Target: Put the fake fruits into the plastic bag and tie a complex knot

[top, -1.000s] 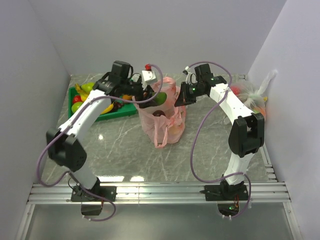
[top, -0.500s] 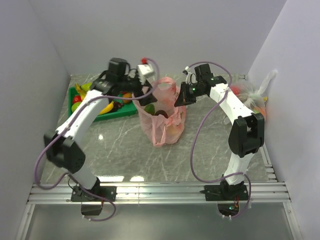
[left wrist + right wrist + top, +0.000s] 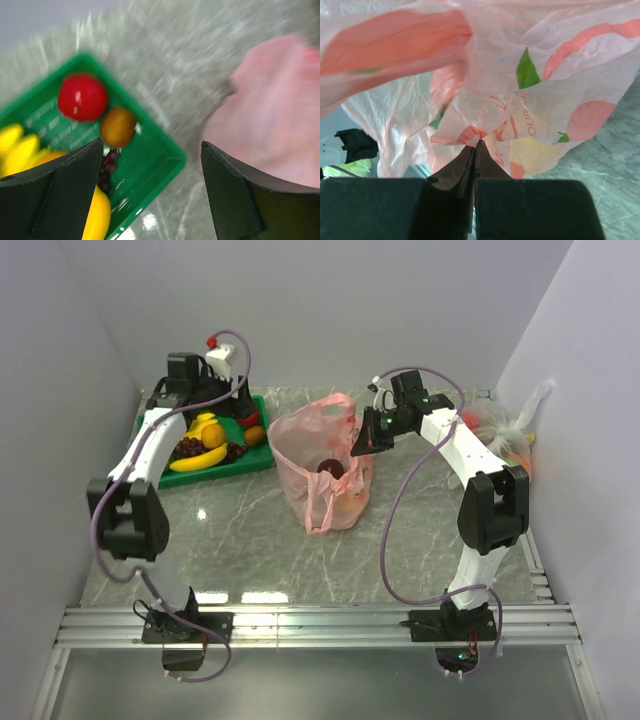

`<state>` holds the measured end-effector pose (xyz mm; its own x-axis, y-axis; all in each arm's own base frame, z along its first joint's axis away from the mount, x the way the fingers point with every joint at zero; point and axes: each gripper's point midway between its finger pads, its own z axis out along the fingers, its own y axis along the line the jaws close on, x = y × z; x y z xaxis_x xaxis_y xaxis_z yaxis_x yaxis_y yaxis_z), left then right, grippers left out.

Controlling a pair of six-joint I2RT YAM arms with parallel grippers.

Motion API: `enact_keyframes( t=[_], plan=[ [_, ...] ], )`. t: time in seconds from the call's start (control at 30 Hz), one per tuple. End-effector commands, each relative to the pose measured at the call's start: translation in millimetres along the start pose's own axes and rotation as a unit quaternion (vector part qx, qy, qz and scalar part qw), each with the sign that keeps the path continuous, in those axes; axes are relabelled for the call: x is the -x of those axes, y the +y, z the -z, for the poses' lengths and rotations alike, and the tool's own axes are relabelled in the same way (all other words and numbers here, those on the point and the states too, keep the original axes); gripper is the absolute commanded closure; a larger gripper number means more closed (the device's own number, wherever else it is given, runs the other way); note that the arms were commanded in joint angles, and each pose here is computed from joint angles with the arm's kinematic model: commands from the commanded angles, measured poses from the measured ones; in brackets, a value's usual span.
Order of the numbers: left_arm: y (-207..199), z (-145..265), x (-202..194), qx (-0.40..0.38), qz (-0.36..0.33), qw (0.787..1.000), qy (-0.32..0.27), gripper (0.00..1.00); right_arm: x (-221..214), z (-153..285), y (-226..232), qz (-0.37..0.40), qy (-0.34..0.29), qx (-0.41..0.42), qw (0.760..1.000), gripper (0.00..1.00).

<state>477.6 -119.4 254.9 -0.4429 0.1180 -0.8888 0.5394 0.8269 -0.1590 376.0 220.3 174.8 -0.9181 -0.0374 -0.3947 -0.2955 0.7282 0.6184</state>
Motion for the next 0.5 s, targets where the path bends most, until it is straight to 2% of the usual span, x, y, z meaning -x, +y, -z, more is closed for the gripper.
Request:
enact_keyframes(
  t=[0.0,0.07,0.1,0.2,0.47],
  plan=[
    [28.7,-21.5,-27.7,0.052,0.056,0.996,0.048,0.16,6.6,14.1,9.1,0.009,-0.02,0.007,1.0,1.0],
    [37.3,-33.5,-34.5,0.066,0.081,0.993,0.056,0.17,6.9,15.4,6.5,0.008,-0.021,0.005,1.0,1.0],
    [40.8,-44.7,-50.3,0.061,0.091,0.991,0.077,0.17,5.8,14.9,6.4,0.009,-0.019,0.005,1.0,1.0],
    [49.2,-64.0,-68.3,0.055,0.097,0.989,0.099,0.19,6.3,15.9,3.2,0.008,-0.018,0.001,1.0,1.0],
    [71.5,-89.9,-100.1,0.073,0.082,0.986,0.128,0.24,7.4,16.6,1.3,0.008,-0.017,-0.001,1.0,1.0]
  ],
)
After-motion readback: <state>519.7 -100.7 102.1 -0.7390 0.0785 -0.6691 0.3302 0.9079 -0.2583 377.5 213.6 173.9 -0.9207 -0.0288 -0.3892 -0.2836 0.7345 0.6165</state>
